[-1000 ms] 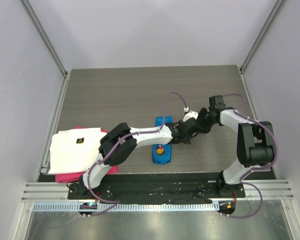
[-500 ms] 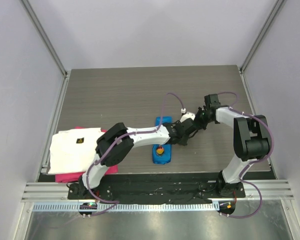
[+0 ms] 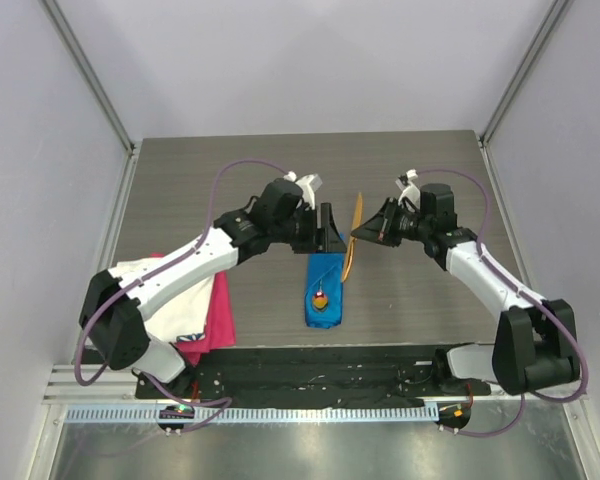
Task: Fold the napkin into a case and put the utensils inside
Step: Pass from the right arm to the left, then pass from the left arm to the right
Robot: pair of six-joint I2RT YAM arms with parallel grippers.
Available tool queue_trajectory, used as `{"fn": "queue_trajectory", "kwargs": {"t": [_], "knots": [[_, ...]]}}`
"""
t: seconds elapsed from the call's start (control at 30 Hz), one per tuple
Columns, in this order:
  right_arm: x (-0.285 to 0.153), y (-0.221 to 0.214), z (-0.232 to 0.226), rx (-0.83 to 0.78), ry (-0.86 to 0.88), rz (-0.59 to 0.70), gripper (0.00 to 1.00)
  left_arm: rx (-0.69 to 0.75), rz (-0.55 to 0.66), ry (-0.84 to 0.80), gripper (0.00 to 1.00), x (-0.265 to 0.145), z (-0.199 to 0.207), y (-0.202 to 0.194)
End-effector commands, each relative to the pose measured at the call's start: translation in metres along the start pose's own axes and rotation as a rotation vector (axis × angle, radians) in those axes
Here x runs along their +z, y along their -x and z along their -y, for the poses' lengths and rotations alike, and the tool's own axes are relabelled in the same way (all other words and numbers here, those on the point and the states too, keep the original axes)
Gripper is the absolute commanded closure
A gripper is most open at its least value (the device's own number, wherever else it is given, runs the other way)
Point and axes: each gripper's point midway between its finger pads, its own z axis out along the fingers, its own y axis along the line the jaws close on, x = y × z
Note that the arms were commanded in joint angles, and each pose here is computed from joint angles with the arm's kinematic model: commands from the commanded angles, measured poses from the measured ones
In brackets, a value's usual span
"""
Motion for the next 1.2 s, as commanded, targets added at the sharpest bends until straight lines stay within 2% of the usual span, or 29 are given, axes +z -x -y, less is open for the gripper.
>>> {"fn": "queue_trajectory", "kwargs": {"t": [0.0,0.17,0.3,0.4,0.5,0.6,0.63,0.67,0.7,0.73,0.77,0.83,0.9,0.97,1.0,1.03,1.1,1.13,1.17], "knots": [[-0.015,0.014,-0.074,-0.061,0.204,0.099,0.99,-0.112,-0.038,-0.132,0.39,-0.020,0.011,-0.010],[-0.020,0.024,-0.099,0.036,0.280,0.206,0.99,-0.127,-0.023,-0.159,0.39,-0.026,0.011,-0.012],[-0.015,0.019,-0.109,0.093,0.311,0.182,0.99,-0.141,-0.010,-0.158,0.39,-0.029,0.005,-0.017],[-0.012,0.016,-0.110,0.111,0.314,0.182,0.99,-0.155,-0.007,-0.186,0.43,-0.032,0.006,-0.020],[-0.013,0.014,-0.114,0.128,0.331,0.186,0.99,-0.171,-0.013,-0.209,0.55,-0.034,0.006,-0.022],[-0.013,0.011,-0.119,0.125,0.337,0.174,0.99,-0.202,-0.012,-0.219,0.72,-0.037,-0.002,-0.022],[-0.013,0.010,-0.120,0.120,0.327,0.165,0.99,-0.209,-0.008,-0.228,0.86,-0.038,-0.004,-0.023],[-0.012,0.004,-0.123,0.078,0.324,0.148,0.98,-0.218,-0.006,-0.236,0.91,-0.040,-0.004,-0.022],[-0.010,0.001,-0.123,0.049,0.313,0.137,0.92,-0.214,0.011,-0.245,0.94,-0.044,-0.005,-0.018],[-0.011,-0.003,-0.121,0.035,0.267,0.099,0.71,-0.206,0.004,-0.251,0.99,-0.048,-0.004,-0.019],[-0.011,-0.005,-0.111,-0.106,0.217,0.091,0.61,-0.200,0.002,-0.237,1.00,-0.050,-0.007,-0.019],[-0.019,-0.002,-0.090,-0.191,0.020,0.048,0.42,-0.145,-0.013,-0.218,1.00,-0.057,-0.009,-0.020],[-0.031,0.011,-0.076,-0.383,-0.104,0.070,0.37,-0.110,-0.058,-0.184,1.00,-0.064,-0.017,-0.032],[-0.047,0.020,-0.081,-0.489,-0.136,0.106,0.34,-0.097,-0.078,-0.168,1.00,-0.075,-0.022,-0.041],[-0.052,0.022,-0.084,-0.631,-0.122,0.111,0.29,-0.089,-0.086,-0.169,1.00,-0.078,-0.022,-0.044],[-0.061,0.015,-0.087,-0.701,-0.104,0.133,0.01,-0.070,-0.093,-0.173,1.00,-0.084,-0.022,-0.047],[-0.066,0.017,-0.095,-0.851,-0.074,0.204,0.00,-0.060,-0.137,-0.189,1.00,-0.092,-0.020,-0.056],[-0.067,0.011,-0.099,-0.991,-0.048,0.227,0.01,-0.038,-0.146,-0.204,1.00,-0.097,-0.017,-0.059],[-0.067,0.007,-0.102,-1.041,-0.033,0.231,0.00,-0.029,-0.159,-0.211,1.00,-0.099,-0.016,-0.062]]}}
